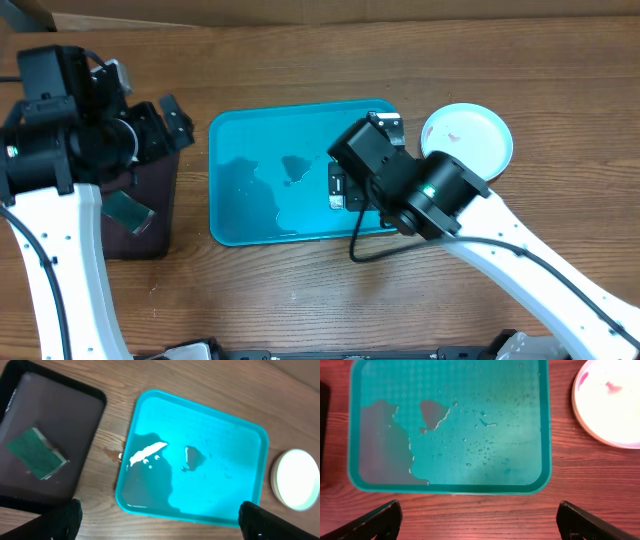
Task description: Clean dirty plates on tray and stack at the side
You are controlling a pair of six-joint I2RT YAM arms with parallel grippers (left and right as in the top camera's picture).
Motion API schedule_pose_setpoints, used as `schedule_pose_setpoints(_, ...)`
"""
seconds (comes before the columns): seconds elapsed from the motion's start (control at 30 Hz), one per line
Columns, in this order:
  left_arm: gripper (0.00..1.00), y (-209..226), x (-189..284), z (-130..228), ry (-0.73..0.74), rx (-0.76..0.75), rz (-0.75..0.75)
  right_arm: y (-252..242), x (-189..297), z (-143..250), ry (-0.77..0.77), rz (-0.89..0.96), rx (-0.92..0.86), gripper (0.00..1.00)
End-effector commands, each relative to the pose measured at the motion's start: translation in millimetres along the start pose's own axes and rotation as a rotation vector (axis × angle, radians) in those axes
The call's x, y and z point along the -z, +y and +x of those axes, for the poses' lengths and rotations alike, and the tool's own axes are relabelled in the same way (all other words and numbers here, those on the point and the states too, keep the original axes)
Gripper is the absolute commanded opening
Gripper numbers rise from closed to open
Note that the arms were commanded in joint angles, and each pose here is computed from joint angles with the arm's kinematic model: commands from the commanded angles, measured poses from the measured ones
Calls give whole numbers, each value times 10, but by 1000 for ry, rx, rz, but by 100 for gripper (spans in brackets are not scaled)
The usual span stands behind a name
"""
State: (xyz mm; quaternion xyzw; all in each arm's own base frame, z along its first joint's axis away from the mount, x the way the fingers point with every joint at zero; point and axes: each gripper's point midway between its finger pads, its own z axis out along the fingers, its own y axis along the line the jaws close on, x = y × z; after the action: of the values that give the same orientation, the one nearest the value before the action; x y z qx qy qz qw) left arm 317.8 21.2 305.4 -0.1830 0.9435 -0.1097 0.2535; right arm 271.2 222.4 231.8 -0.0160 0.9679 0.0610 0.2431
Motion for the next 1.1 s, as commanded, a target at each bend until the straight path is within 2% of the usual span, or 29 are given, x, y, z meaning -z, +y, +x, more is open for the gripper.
schedule_pose_setpoints(0.0,100,-124,-46,105,28,-25,1,-221,405,-138,-129,7,-32,100)
schedule_pose_setpoints(0.17,100,-380,-60,350,-27,-129,12,-642,857,-165,-253,75,-58,100)
schedule_pose_setpoints(0.37,100,-497,-92,645,-134,-124,2,-852,1104,-64,-280,72,-67,100)
schedule_pose_setpoints(1.07,100,-431,-658,803,30,-141,-92,-871,1098,-36,-269,80,-62,100)
